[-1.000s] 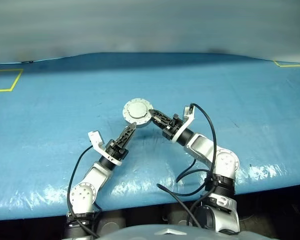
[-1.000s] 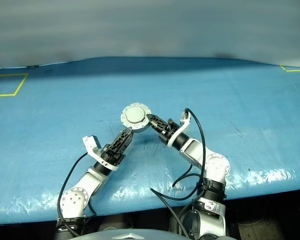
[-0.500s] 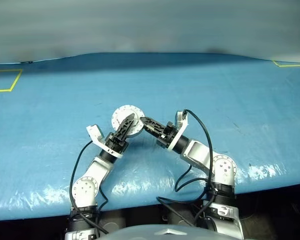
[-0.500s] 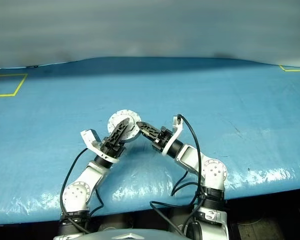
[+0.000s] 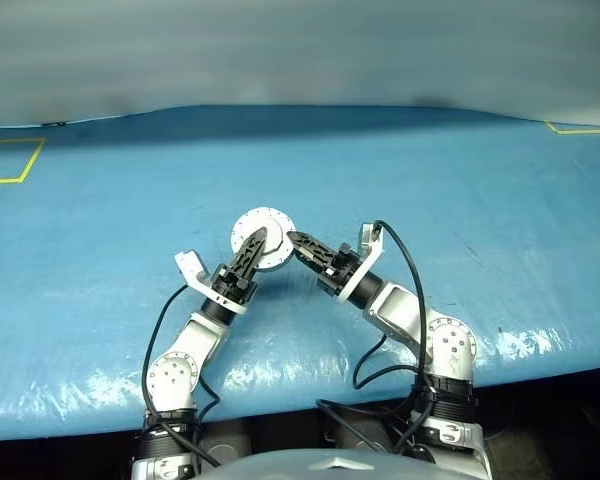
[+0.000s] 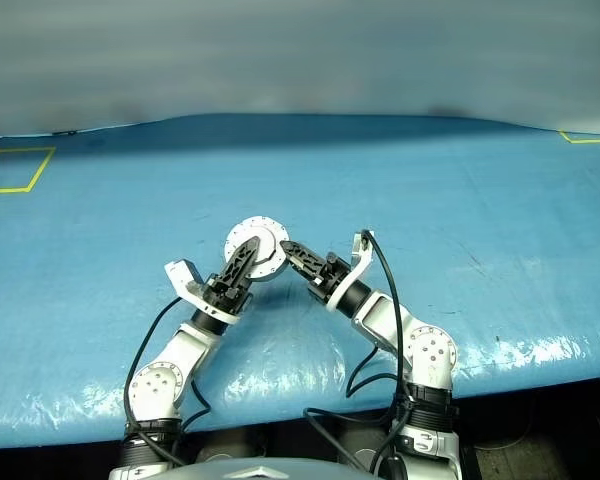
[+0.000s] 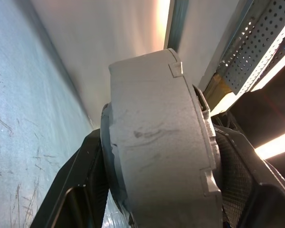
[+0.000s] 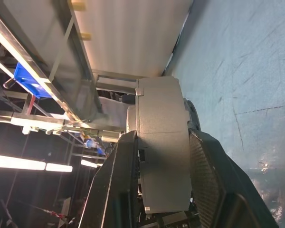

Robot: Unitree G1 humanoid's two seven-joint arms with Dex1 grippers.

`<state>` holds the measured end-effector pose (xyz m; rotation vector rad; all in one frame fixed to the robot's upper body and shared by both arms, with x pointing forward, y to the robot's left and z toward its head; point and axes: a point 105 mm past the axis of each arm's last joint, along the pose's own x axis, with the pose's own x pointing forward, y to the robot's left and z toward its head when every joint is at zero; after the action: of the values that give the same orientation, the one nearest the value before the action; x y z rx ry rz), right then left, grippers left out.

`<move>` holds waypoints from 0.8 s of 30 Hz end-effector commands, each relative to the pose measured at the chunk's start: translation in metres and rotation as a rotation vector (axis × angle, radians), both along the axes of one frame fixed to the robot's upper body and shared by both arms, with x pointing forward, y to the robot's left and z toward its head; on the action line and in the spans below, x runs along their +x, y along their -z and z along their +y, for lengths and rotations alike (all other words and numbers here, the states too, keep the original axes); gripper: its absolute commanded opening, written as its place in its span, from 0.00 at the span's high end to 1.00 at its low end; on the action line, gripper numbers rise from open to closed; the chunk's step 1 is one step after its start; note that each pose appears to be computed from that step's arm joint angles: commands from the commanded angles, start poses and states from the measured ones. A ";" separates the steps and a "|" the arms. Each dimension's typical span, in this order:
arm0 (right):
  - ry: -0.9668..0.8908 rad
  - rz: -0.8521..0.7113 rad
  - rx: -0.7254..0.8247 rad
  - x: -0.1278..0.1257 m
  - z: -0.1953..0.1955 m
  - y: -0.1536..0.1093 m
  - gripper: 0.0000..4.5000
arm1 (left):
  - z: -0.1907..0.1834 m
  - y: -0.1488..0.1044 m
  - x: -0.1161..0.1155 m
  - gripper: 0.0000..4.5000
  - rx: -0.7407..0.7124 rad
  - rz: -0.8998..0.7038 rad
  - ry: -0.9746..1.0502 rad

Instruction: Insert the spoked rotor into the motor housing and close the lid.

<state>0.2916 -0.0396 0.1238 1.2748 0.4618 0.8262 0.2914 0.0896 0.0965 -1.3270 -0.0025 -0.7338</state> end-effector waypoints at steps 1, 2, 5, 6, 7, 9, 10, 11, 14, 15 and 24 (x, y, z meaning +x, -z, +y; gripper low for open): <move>-0.005 -0.097 0.053 -0.004 0.001 -0.025 0.52 | -0.004 -0.011 0.008 0.41 -0.019 -0.043 -0.046; -0.001 -0.102 0.051 -0.003 0.000 -0.025 0.45 | -0.003 -0.010 0.009 0.41 -0.002 -0.040 -0.058; 0.043 -0.114 0.033 0.001 -0.002 -0.027 0.23 | 0.002 -0.010 0.014 0.41 0.027 -0.047 -0.104; 0.059 -0.125 0.023 0.003 -0.004 -0.028 0.16 | 0.006 -0.010 0.017 0.41 0.037 -0.052 -0.131; 0.079 -0.136 0.012 0.005 -0.006 -0.029 0.09 | 0.010 -0.012 0.019 0.41 0.032 -0.053 -0.153; 0.133 -0.146 -0.017 0.010 -0.011 -0.028 0.09 | 0.016 -0.013 0.023 0.41 0.038 -0.057 -0.197; 0.170 -0.153 -0.029 0.014 -0.016 -0.028 0.09 | 0.021 -0.012 0.026 0.41 0.057 -0.053 -0.237; 0.210 -0.159 -0.036 0.018 -0.021 -0.028 0.09 | 0.027 -0.013 0.029 0.41 0.068 -0.052 -0.280; 0.306 -0.168 -0.046 0.027 -0.032 -0.030 0.09 | 0.053 -0.021 0.040 0.41 0.081 -0.052 -0.438; 0.324 -0.173 -0.070 0.030 -0.035 -0.028 0.09 | 0.064 -0.022 0.043 0.41 0.082 -0.047 -0.504; 0.404 -0.176 -0.189 0.044 -0.052 -0.015 0.09 | 0.153 0.006 0.055 0.41 0.232 0.265 -1.020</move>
<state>0.3325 -0.0886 0.1308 1.0825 0.1685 0.5309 0.3472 0.2289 0.0787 -1.0455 -0.2823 0.2076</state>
